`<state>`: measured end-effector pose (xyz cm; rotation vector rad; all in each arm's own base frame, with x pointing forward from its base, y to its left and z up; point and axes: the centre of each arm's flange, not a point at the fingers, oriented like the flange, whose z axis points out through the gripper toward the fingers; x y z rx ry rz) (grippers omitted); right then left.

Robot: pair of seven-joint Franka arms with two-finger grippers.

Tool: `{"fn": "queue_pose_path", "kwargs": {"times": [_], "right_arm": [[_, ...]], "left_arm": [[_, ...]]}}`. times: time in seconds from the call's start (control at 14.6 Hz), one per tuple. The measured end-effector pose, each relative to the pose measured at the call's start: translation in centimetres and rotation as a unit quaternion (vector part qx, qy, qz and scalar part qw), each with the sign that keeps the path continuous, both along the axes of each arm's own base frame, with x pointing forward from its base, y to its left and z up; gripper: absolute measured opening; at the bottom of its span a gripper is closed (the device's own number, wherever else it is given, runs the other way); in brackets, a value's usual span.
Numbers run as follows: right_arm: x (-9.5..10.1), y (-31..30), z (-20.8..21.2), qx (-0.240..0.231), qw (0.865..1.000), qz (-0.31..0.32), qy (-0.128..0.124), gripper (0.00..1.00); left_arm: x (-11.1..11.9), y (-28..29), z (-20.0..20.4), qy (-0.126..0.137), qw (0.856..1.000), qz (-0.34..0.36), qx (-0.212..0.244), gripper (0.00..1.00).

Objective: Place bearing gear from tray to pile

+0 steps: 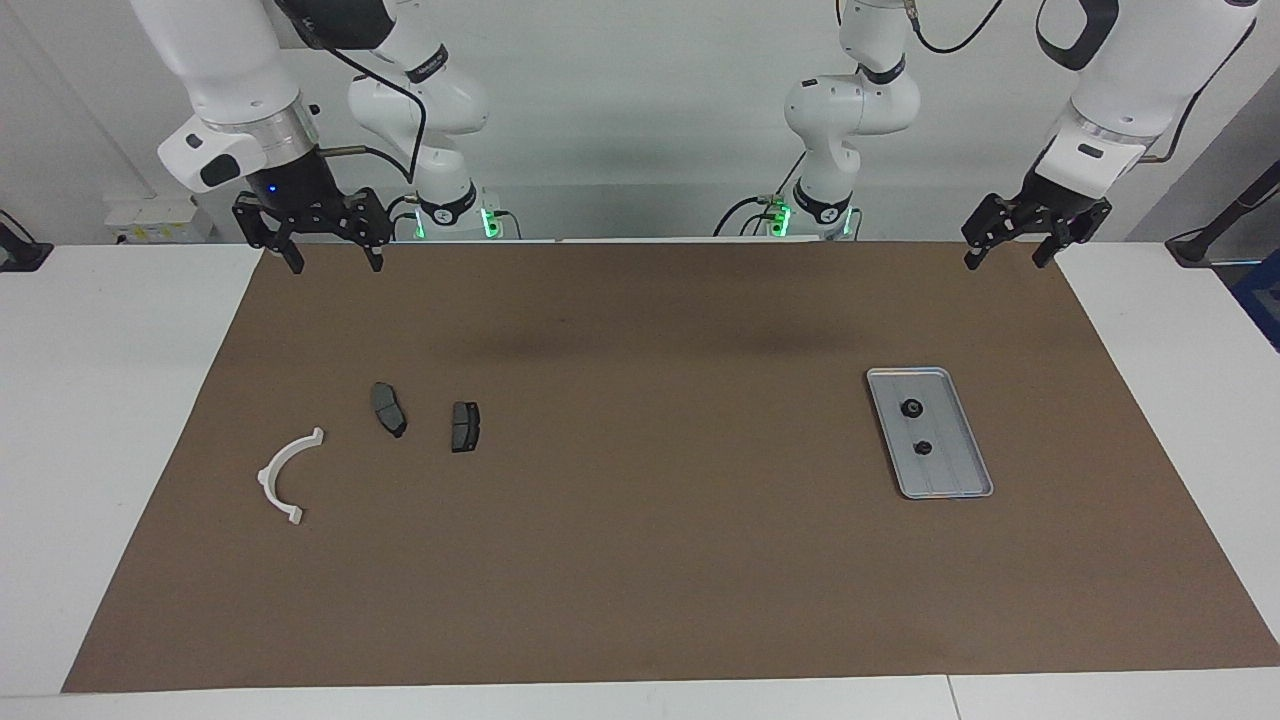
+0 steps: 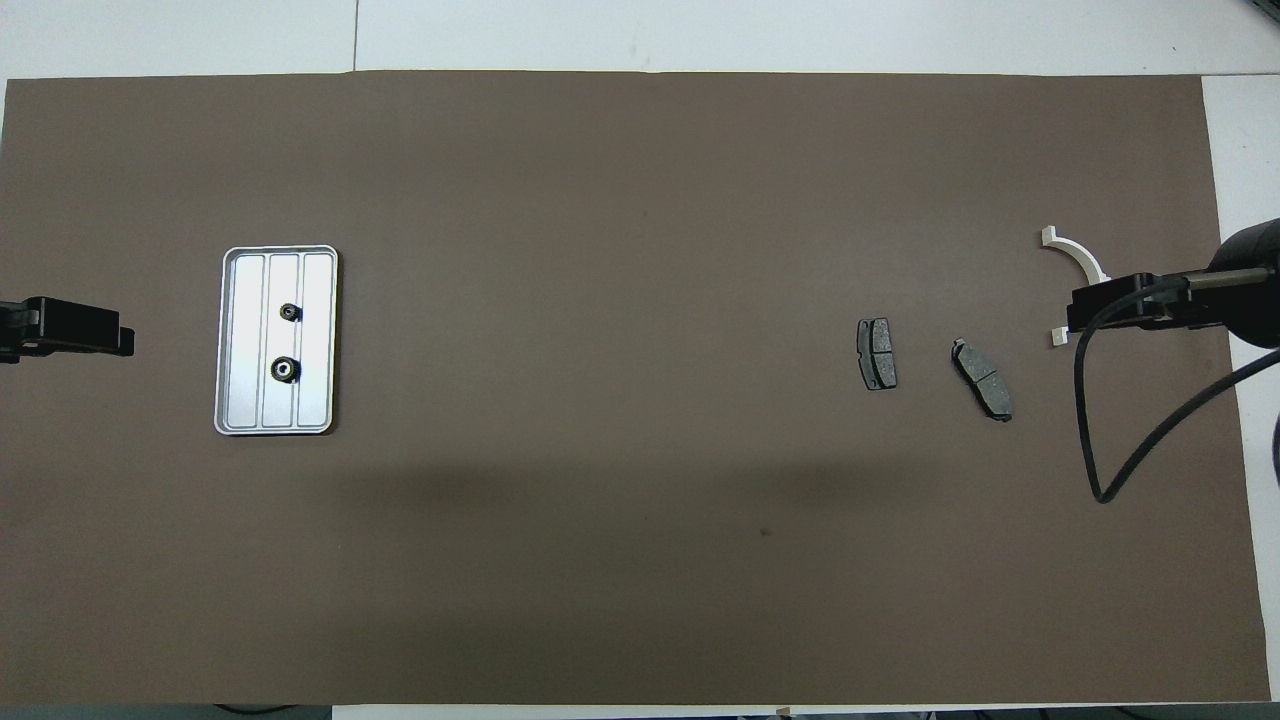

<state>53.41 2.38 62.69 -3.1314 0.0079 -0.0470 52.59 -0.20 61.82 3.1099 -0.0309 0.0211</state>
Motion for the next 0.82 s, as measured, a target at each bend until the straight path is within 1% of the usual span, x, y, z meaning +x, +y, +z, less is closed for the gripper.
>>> {"fn": "queue_pose_path", "kwargs": {"times": [0.27, 0.55, 0.82], "right_arm": [[0.0, 0.1, 0.0, 0.000, 1.000, 0.001, 0.000, 1.00], [0.1, 0.3, 0.1, 0.000, 1.000, 0.002, -0.007, 1.00], [0.2, 0.6, 0.2, 0.000, 1.000, 0.005, -0.009, 1.00]], "left_arm": [[-0.1, 0.1, -0.2, 0.003, 1.000, 0.001, 0.000, 1.00], [-0.2, -0.2, -0.4, 0.008, 1.000, 0.003, 0.000, 1.00], [-1.3, -0.7, 0.9, 0.004, 1.000, -0.003, 0.000, 1.00]]}}
